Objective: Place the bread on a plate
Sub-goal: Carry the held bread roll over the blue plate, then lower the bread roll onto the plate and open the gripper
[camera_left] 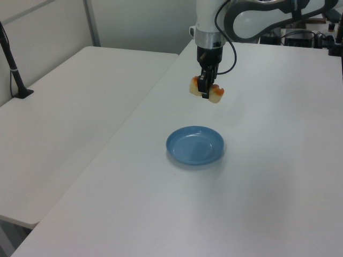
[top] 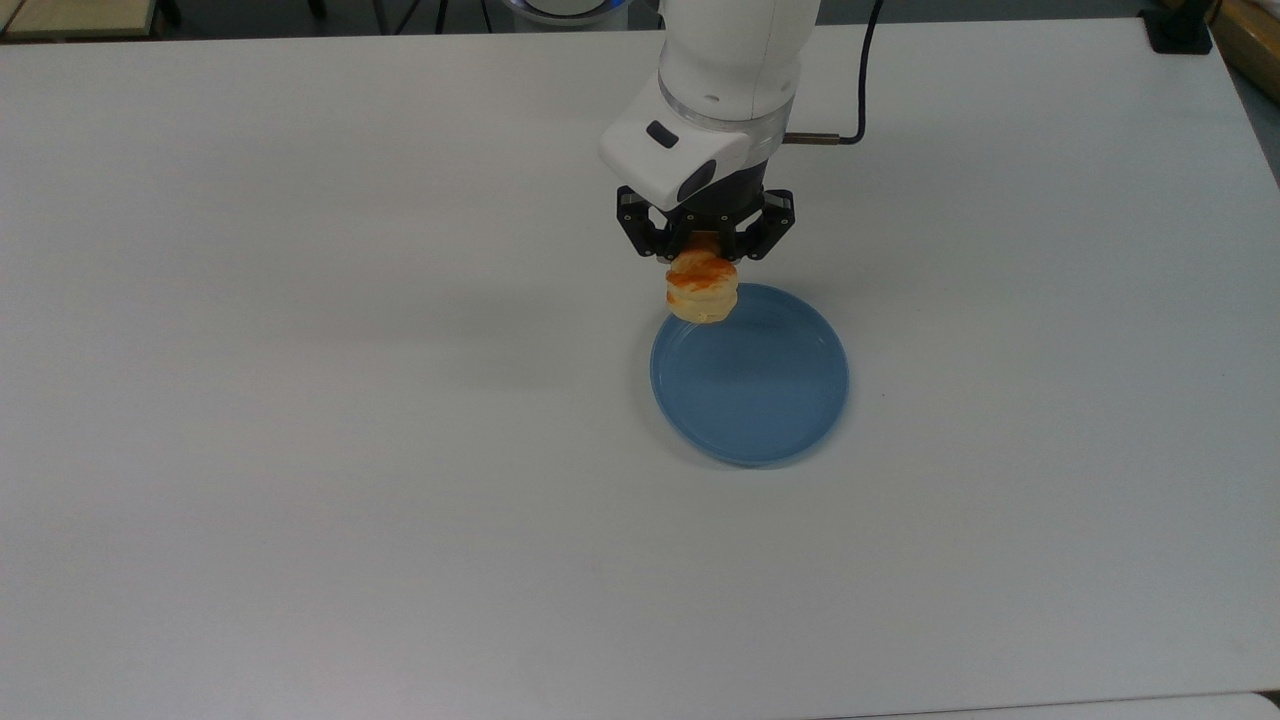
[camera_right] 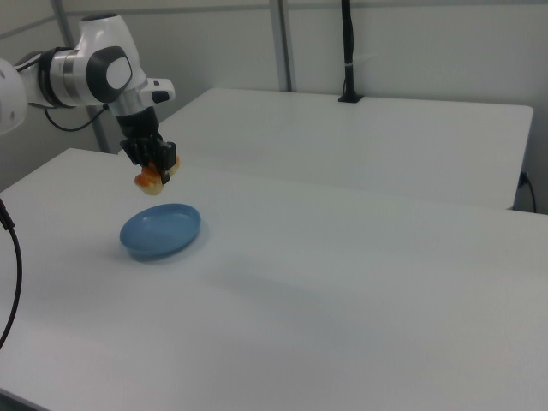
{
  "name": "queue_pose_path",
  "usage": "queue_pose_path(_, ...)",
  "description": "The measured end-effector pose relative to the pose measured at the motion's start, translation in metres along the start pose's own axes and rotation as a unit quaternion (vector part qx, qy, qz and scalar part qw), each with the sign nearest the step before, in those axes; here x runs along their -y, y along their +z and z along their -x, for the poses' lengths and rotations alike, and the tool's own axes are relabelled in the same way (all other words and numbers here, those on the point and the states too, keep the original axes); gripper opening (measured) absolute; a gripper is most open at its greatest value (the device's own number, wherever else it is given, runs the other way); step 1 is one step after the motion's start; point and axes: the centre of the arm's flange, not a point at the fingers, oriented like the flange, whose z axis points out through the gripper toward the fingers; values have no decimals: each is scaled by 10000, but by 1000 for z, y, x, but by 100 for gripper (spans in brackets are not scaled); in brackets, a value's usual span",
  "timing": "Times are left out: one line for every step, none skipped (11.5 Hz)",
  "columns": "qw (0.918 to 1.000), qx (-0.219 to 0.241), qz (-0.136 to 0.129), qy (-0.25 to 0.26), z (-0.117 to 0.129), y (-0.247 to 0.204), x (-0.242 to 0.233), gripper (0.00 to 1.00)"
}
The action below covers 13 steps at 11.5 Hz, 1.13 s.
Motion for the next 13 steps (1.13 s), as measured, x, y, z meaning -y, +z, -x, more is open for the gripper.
queue_pose_path(10000, -41, -11, 41, -1, -3, 0, 33)
queue_pose_path(10000, -55, -16, 77, -1, -4, 1, 34)
queue_pose_path(9999, -50, -17, 104, -1, -4, 1, 35)
queue_pose_path(9999, -33, -15, 150, -2, -1, 2, 35)
queue_pose_path(9998, -8, -12, 182, -2, 2, 3, 35)
queue_pose_path(9999, 20, -9, 171, -2, 6, 6, 35)
queue_pose_path(9998, 65, 0, 181, -2, 12, 10, 35)
queue_pose_path(9997, 131, 12, 204, -2, 22, 16, 35)
queue_pose_path(9996, 219, 31, 179, -2, 35, 23, 36)
queue_pose_path(9993, 338, 60, 140, -2, 54, 33, 36)
queue_pose_path(9988, 464, 92, 89, -1, 75, 43, 36)
queue_pose_path(9988, 470, 88, 82, -2, 92, 53, 37)
queue_pose_path(9988, 463, 83, 138, -2, 106, 62, 39)
